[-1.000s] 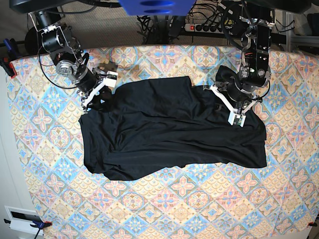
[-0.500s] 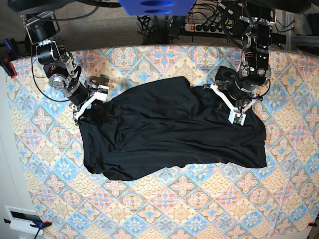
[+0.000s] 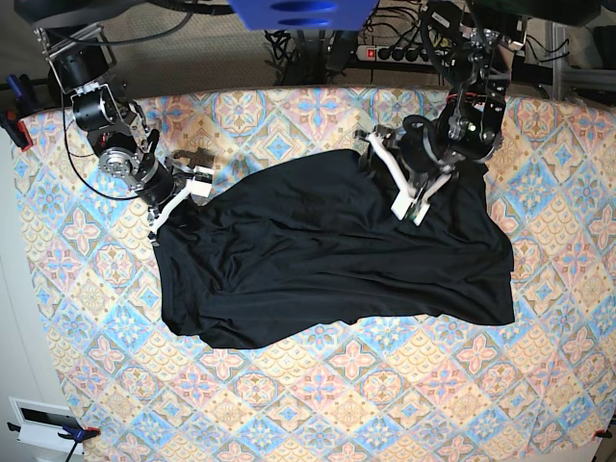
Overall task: Layout the t-shirt on the table in an organized manner, then fold the t-shirt properly
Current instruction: 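Lift the left gripper off the shirt and move it to the shirt corner, then grasp the shirt corner with the left gripper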
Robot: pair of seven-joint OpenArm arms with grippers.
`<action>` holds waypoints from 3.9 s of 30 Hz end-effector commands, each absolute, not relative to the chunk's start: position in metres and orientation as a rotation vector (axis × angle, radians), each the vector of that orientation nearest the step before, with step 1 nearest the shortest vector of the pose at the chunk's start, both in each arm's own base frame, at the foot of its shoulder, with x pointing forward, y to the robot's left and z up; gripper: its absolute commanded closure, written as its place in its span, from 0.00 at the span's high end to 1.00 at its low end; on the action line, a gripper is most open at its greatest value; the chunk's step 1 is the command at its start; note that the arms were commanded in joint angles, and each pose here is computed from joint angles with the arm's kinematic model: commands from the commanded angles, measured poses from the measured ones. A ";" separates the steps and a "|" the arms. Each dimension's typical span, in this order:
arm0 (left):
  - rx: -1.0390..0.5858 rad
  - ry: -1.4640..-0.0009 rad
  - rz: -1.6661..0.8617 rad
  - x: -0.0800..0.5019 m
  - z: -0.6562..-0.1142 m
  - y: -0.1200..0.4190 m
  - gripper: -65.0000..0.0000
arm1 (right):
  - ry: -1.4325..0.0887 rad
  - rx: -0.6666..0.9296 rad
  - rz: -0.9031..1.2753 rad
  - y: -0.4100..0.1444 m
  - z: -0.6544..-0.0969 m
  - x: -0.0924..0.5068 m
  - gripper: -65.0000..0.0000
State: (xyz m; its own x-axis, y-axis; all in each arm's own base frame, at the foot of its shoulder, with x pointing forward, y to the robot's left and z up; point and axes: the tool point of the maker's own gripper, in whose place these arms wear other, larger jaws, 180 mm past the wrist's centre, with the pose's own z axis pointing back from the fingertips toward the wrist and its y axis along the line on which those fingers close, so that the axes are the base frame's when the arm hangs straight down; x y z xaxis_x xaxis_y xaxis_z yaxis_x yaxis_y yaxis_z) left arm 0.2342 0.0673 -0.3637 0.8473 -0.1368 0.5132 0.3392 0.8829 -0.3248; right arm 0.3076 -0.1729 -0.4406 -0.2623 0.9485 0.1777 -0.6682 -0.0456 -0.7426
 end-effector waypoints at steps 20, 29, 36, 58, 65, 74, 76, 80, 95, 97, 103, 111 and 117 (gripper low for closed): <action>-0.196 -0.285 -0.682 0.187 -0.376 0.117 0.57 | -0.740 -0.431 1.684 -0.189 -0.466 0.285 0.00; -0.037 -0.175 -0.729 0.170 -0.378 0.183 0.51 | -0.742 -0.433 1.683 -0.189 -0.465 0.286 0.00; 0.039 -0.176 -0.733 0.178 -0.370 0.207 0.51 | -0.745 -0.432 1.682 -0.188 -0.465 0.286 0.00; 0.515 -0.437 -1.486 0.127 -0.407 0.139 0.51 | -0.724 -0.460 1.669 -0.192 -0.465 0.287 0.00; 0.595 -0.503 -1.496 0.130 -0.397 0.141 0.51 | -0.717 -0.467 1.667 -0.193 -0.465 0.288 0.00; 0.638 -0.532 -1.479 0.127 -0.392 0.147 0.51 | -0.716 -0.470 1.665 -0.194 -0.465 0.288 0.00; 0.672 -0.543 -1.448 0.139 -0.388 0.154 0.51 | -0.715 -0.471 1.664 -0.194 -0.465 0.288 0.00; 0.731 -0.553 -1.397 0.158 -0.379 0.167 0.51 | -0.715 -0.470 1.663 -0.194 -0.465 0.288 0.00; 0.705 -0.455 -1.326 0.167 -0.418 0.221 0.51 | -0.708 -0.465 1.664 -0.195 -0.467 0.284 0.00; 0.719 -0.449 -1.317 0.170 -0.421 0.232 0.51 | -0.706 -0.462 1.664 -0.195 -0.468 0.283 0.00; 0.757 -0.430 -1.312 0.181 -0.433 0.265 0.51 | -0.706 -0.460 1.663 -0.194 -0.468 0.282 0.00; 0.804 -0.461 -1.235 0.199 -0.431 0.286 0.51 | -0.705 -0.460 1.663 -0.194 -0.469 0.282 0.00; 0.774 -0.502 -1.205 0.200 -0.434 0.264 0.51 | -0.702 -0.459 1.663 -0.194 -0.469 0.281 0.00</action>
State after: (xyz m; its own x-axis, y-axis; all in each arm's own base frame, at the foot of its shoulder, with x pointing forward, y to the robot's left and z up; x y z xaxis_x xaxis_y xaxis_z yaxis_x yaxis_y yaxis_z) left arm 0.2077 0.2690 -0.4230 0.3148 -0.9470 -0.0637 0.5798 0.1387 0.8029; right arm 0.3063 -0.1768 -0.4418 -0.2286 0.9604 0.1593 -0.6648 -0.0345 -0.7462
